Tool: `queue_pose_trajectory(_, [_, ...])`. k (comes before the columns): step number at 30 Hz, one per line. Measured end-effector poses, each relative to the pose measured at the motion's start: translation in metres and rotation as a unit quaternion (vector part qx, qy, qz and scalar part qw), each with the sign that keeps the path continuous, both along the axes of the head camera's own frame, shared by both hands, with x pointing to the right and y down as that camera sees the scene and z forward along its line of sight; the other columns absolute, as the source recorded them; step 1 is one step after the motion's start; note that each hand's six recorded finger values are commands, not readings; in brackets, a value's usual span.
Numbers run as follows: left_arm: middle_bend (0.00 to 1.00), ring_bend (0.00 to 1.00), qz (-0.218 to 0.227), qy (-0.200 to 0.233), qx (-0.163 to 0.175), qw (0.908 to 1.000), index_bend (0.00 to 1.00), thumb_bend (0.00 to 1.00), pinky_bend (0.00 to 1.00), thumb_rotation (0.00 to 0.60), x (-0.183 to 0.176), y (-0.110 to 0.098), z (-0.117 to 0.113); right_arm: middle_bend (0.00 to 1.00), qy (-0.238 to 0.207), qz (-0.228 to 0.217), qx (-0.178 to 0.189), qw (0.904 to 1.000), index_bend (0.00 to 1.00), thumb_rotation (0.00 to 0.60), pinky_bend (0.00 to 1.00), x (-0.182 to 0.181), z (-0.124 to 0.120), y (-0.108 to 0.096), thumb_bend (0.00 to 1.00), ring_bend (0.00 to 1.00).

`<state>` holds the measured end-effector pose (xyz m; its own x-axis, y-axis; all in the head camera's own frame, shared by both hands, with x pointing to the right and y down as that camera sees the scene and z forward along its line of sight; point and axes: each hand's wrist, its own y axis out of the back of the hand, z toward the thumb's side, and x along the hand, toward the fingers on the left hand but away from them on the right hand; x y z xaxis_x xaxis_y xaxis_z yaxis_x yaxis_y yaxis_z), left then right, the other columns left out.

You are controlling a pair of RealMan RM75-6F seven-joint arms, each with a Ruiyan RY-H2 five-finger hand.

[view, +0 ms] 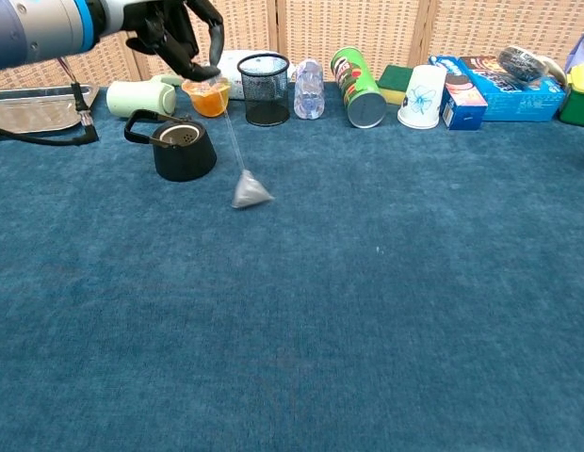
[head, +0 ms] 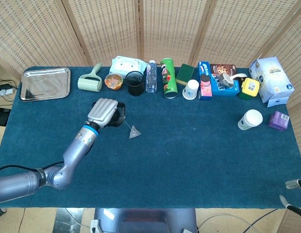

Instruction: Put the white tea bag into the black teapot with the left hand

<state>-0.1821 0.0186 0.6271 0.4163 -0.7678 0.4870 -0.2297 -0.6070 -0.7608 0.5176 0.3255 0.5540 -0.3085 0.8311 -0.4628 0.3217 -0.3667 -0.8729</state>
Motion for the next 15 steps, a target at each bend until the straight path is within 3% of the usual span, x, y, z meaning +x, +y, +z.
queue_pose_trajectory(15, [1.00,1.00,-0.065,0.021,0.015,0.9975,0.64,0.46,0.94,0.600,-0.025,-0.018,-0.022,0.44,0.001,-0.001,0.008,1.0000,0.41,0.600,0.31,0.002,-0.004,-0.001,0.28,0.38])
